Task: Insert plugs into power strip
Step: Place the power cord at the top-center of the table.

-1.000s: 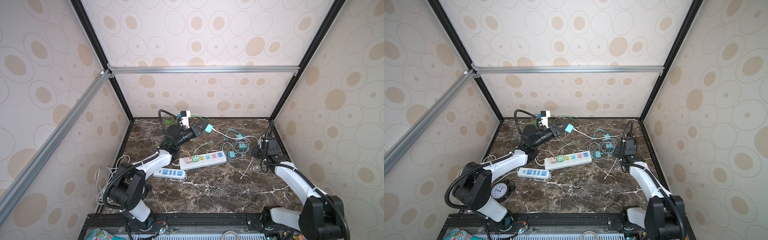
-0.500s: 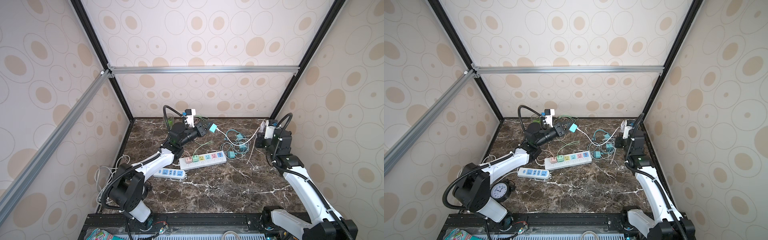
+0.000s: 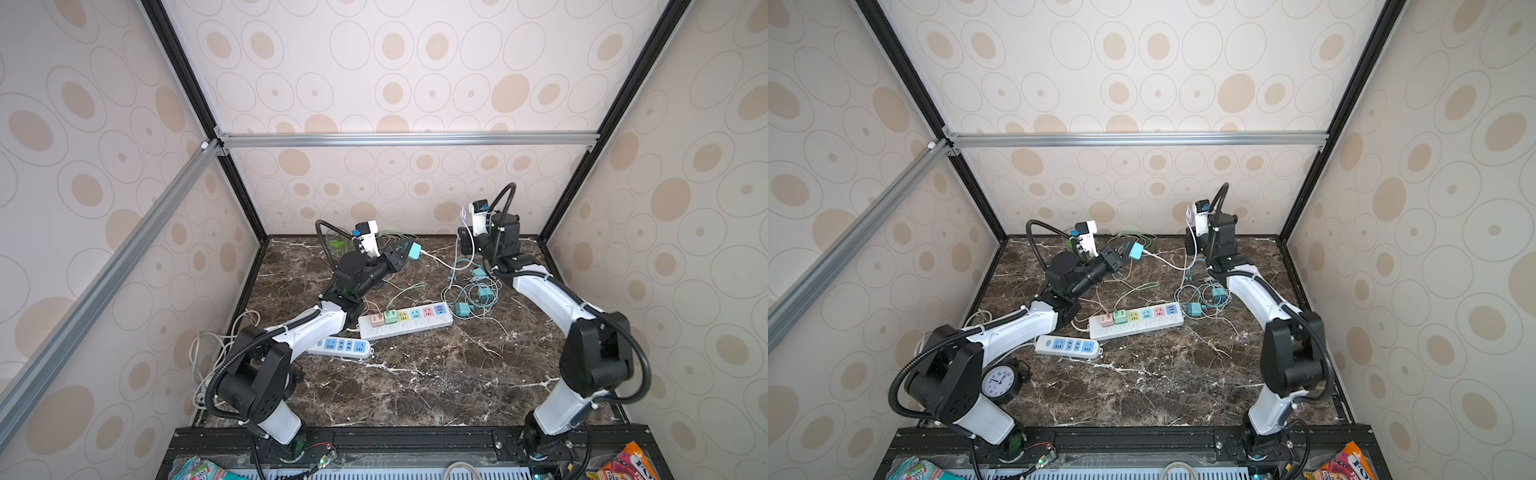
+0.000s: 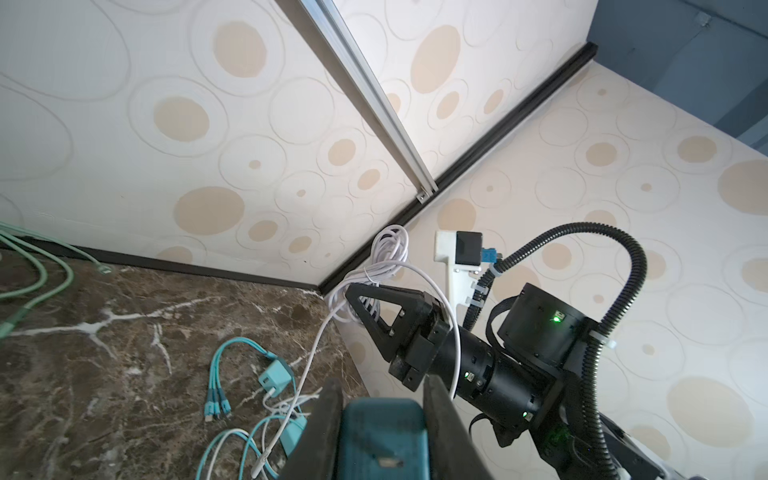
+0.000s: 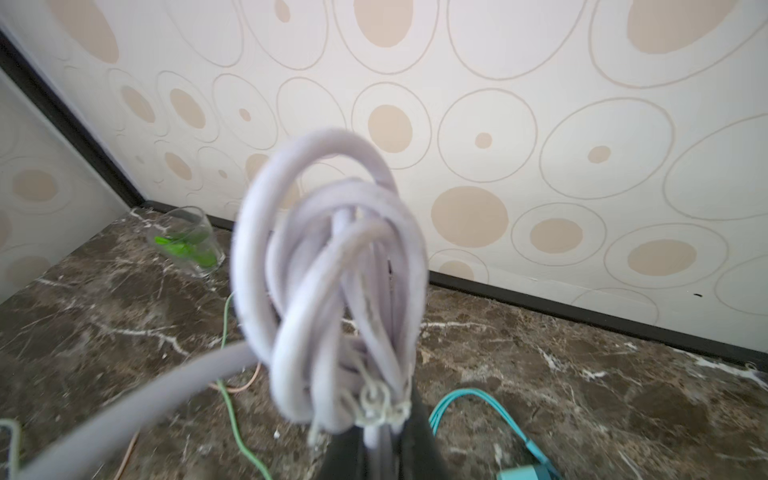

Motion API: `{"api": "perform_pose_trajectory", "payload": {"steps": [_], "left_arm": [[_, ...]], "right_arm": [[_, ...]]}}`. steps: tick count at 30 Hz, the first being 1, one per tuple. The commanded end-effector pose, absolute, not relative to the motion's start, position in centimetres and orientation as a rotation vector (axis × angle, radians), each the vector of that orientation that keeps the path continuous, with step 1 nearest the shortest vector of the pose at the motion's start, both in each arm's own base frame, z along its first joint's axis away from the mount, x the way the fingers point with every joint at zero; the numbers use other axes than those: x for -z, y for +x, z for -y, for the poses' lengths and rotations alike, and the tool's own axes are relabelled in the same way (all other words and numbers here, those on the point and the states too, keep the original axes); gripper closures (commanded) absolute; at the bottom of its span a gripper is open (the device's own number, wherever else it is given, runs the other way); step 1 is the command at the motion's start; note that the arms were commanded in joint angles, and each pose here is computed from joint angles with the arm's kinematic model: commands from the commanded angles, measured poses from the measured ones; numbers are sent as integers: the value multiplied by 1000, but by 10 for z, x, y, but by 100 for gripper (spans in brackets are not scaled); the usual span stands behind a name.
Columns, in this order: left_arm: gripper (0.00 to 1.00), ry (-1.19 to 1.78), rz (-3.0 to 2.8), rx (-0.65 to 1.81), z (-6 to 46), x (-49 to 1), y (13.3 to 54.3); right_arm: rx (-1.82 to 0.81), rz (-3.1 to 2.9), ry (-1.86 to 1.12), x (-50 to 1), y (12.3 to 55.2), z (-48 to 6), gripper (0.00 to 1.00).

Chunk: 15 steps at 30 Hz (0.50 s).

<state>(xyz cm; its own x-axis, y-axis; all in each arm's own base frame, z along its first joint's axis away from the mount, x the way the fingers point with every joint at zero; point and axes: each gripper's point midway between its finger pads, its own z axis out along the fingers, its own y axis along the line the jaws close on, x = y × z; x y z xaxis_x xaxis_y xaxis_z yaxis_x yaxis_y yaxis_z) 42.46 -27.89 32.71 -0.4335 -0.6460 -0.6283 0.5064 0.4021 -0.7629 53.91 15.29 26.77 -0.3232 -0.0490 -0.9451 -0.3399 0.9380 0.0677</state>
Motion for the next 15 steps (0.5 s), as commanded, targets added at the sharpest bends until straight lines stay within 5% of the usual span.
{"api": "perform_pose_trajectory", "payload": {"steps": [1,7,15], "left_arm": [[100,-255,-1431,1275,256,-336,448],[100,-336,-1392,1279,253,-319,485],[100,-417,-1386,1188,247,-302,529]], "right_arm": [[-305,-1835,-281,-269,572,-161,100],[-321,-1902,-342,-229,618,-179,99],[-245,-2235,-395,-152,609,-169,32]]}}
